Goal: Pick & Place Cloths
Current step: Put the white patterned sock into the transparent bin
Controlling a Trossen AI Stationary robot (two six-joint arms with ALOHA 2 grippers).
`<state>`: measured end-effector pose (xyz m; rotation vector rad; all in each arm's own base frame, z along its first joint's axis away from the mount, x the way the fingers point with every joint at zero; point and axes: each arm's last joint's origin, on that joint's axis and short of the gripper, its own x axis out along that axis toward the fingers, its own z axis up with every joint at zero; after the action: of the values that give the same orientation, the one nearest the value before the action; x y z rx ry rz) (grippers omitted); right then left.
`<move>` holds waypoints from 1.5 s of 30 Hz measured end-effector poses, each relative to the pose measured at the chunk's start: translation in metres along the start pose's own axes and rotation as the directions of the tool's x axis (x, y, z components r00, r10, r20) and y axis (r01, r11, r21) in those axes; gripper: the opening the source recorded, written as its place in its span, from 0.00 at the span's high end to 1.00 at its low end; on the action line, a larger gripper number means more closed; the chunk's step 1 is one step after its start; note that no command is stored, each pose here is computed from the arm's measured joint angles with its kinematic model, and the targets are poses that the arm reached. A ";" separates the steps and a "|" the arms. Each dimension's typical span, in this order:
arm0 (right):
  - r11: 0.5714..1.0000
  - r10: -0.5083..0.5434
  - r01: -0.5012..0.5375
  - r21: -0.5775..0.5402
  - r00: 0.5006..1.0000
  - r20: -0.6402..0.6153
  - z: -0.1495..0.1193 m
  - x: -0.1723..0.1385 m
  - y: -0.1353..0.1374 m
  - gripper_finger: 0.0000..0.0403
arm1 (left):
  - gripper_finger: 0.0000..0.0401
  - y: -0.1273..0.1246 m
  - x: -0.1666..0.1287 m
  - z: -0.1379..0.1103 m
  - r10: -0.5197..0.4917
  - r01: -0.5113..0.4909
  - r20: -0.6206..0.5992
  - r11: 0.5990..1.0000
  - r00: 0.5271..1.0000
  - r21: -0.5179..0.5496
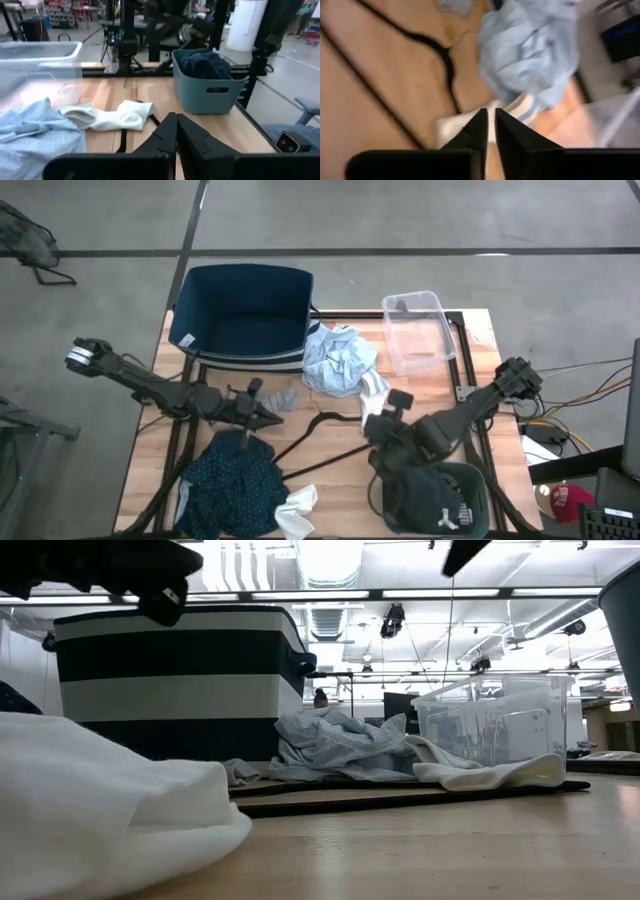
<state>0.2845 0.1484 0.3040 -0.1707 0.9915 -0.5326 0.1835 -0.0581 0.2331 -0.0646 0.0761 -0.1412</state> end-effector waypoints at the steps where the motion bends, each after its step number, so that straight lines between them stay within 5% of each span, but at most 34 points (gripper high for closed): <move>1: 1.000 -0.019 0.019 -0.006 1.000 0.012 0.002 0.003 -0.002 0.95 | 0.98 0.001 -0.004 -0.001 -0.003 0.003 0.008 1.000 1.000 0.000; 9: 0.994 0.092 -0.084 -0.067 0.988 0.123 0.013 0.028 0.006 0.98 | 0.98 0.006 -0.026 -0.005 0.000 -0.001 0.027 1.000 1.000 0.013; 18: 0.945 0.326 -0.300 -0.127 0.881 0.342 0.005 0.036 0.003 0.98 | 0.98 0.009 -0.042 -0.014 -0.021 0.020 0.021 0.998 1.000 0.057; 28: 0.928 0.347 -0.368 -0.057 0.799 0.492 -0.036 0.038 -0.034 0.98 | 0.97 0.014 -0.062 -0.036 -0.028 0.025 0.055 0.998 0.998 0.051; 36: 0.843 0.486 -0.527 -0.113 0.654 0.580 -0.055 0.053 -0.048 0.98 | 0.98 0.017 -0.071 -0.044 -0.033 0.030 0.070 0.999 0.997 0.044; 45: 0.853 0.474 -0.499 -0.152 0.619 0.626 -0.069 0.060 -0.056 0.98 | 0.97 0.019 -0.077 -0.054 -0.042 0.040 0.089 0.999 0.995 0.028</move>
<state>0.2333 0.0770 0.2420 -0.0329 0.3031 0.0402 0.1052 -0.0318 0.1834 -0.0466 -0.0162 -0.1800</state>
